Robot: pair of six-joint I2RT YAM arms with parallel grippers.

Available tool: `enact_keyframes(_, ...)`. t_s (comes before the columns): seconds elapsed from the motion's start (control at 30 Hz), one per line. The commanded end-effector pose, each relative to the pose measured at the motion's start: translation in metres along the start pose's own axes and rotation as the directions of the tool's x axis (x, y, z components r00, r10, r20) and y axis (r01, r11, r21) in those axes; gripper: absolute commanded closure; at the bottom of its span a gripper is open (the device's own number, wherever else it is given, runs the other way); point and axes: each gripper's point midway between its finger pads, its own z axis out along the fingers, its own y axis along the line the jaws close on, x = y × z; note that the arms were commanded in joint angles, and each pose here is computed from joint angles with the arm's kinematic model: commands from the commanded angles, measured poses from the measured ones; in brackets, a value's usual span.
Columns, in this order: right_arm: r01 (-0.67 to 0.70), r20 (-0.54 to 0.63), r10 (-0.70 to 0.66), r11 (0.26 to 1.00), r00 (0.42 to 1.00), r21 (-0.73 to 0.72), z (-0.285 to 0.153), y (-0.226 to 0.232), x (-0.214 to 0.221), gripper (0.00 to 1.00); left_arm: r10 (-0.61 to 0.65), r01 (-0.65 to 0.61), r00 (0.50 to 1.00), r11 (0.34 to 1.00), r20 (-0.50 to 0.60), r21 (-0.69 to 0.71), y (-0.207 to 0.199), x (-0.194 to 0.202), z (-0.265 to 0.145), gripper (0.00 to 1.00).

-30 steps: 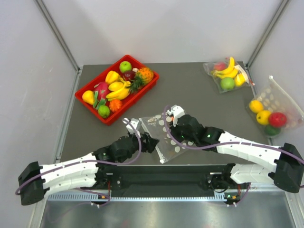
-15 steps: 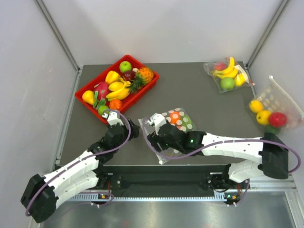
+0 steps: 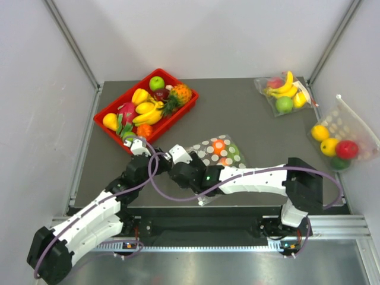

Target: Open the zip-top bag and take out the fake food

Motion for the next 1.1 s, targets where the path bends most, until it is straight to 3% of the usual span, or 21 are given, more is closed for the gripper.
enact_keyframes(0.0,0.007,-0.010,-0.006,0.997,1.000,0.082,0.000,-0.004,-0.002,0.28,-0.001,0.000,1.000,1.000,0.025,0.031,-0.004,-0.007,-0.004,0.17)
enact_keyframes(0.1,0.028,-0.040,-0.022,0.988,0.999,0.155,0.008,-0.011,0.009,0.30,0.004,-0.005,1.000,1.000,0.012,0.018,0.001,-0.003,-0.006,0.18)
enact_keyframes(0.2,0.053,-0.063,-0.042,0.979,0.997,0.199,0.010,-0.016,0.016,0.39,0.003,-0.003,1.000,1.000,0.010,0.025,0.002,-0.001,-0.008,0.18)
enact_keyframes(0.3,0.072,-0.074,-0.055,0.963,0.996,0.260,0.010,-0.026,0.017,0.55,0.001,-0.002,1.000,0.999,0.011,0.035,0.002,0.000,-0.010,0.19)
enact_keyframes(0.43,0.054,-0.065,-0.038,0.962,0.997,0.267,0.006,-0.028,0.016,0.97,0.028,-0.027,1.000,0.997,-0.009,0.077,0.001,0.010,-0.011,0.20)
enact_keyframes(0.47,0.047,-0.061,-0.032,0.963,0.998,0.266,0.005,-0.029,0.015,1.00,0.025,-0.025,1.000,0.991,0.005,0.132,-0.010,0.006,-0.011,0.20)
enact_keyframes(0.53,0.033,-0.050,-0.020,0.963,0.999,0.266,0.002,-0.032,0.012,1.00,0.033,-0.032,0.999,0.986,-0.004,0.161,-0.011,0.013,-0.012,0.21)
enact_keyframes(0.7,-0.011,-0.017,0.015,0.968,1.000,0.250,-0.008,-0.036,0.003,1.00,0.058,-0.040,0.998,0.907,-0.030,0.418,-0.053,0.024,-0.024,0.27)
enact_keyframes(0.83,-0.040,0.004,0.040,0.972,0.999,0.232,-0.012,-0.037,-0.003,1.00,0.063,-0.009,0.993,0.879,-0.097,0.476,-0.064,0.038,-0.021,0.29)
enact_keyframes(1.07,-0.098,0.042,0.091,0.976,0.995,0.192,-0.021,-0.036,-0.012,1.00,0.038,0.023,0.993,0.860,-0.109,0.510,-0.073,0.040,-0.017,0.28)
